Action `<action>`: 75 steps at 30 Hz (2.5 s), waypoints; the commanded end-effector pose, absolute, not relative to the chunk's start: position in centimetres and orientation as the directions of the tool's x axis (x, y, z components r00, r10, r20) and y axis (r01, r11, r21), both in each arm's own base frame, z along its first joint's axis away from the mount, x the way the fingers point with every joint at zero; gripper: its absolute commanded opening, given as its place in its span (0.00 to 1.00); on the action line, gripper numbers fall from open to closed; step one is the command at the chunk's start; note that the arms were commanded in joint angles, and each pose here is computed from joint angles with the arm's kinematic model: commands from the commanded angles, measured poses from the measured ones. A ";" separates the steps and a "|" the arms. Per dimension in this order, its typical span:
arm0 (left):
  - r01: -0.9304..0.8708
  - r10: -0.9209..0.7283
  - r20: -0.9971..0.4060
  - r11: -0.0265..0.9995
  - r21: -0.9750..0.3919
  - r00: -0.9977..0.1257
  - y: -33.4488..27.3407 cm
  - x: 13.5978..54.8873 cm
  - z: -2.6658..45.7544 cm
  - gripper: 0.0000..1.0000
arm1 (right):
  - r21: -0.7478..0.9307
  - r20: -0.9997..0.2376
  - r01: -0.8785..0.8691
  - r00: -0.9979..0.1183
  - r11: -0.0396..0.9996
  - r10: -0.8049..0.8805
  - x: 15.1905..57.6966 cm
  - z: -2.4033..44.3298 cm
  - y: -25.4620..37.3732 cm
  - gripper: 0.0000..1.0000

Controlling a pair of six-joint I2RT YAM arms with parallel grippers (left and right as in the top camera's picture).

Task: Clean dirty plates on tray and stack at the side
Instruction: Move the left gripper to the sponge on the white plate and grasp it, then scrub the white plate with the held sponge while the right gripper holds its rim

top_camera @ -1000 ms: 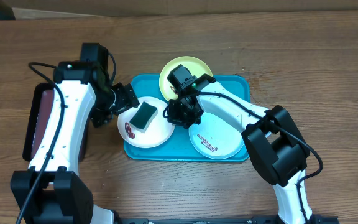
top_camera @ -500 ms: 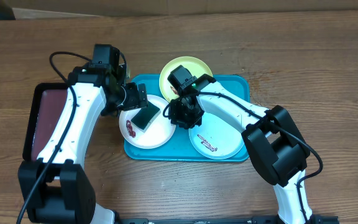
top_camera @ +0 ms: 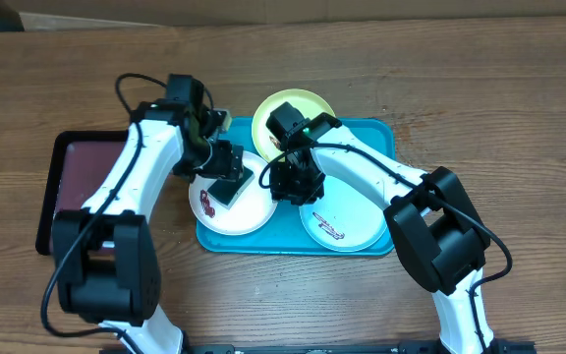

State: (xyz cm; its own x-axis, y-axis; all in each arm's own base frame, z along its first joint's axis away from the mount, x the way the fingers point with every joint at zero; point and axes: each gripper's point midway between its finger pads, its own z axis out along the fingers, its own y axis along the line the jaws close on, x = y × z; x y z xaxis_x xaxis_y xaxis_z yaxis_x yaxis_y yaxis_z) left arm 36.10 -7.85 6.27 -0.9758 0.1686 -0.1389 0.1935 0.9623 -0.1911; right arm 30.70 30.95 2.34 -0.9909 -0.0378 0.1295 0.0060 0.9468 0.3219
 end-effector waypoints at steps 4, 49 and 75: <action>0.294 0.284 -0.098 0.951 -0.099 -0.954 -8.6 35.7 4.2 0.91 | 0.331 0.103 -0.010 -0.994 0.944 -0.047 31.5 2.9 31.1 0.41; -0.243 -0.243 0.003 0.970 -0.019 -0.970 -7.1 36.5 12.2 0.04 | 0.260 -0.196 -0.449 -0.891 0.855 -0.409 35.3 4.1 32.5 0.46; -0.274 -0.273 0.053 0.962 -0.006 -0.960 -6.1 35.5 11.9 0.05 | 0.247 -0.091 -0.223 -0.974 0.943 -0.207 35.3 0.9 31.8 0.04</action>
State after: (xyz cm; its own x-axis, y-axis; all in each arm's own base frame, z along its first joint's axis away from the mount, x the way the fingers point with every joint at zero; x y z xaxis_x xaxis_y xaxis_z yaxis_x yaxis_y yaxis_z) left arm 35.24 -6.15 11.93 -0.9643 -0.2587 0.0564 -0.2599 0.9655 -0.0144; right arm 34.95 32.04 1.03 -0.9543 -0.2803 -0.1040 -0.2983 0.9154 0.2703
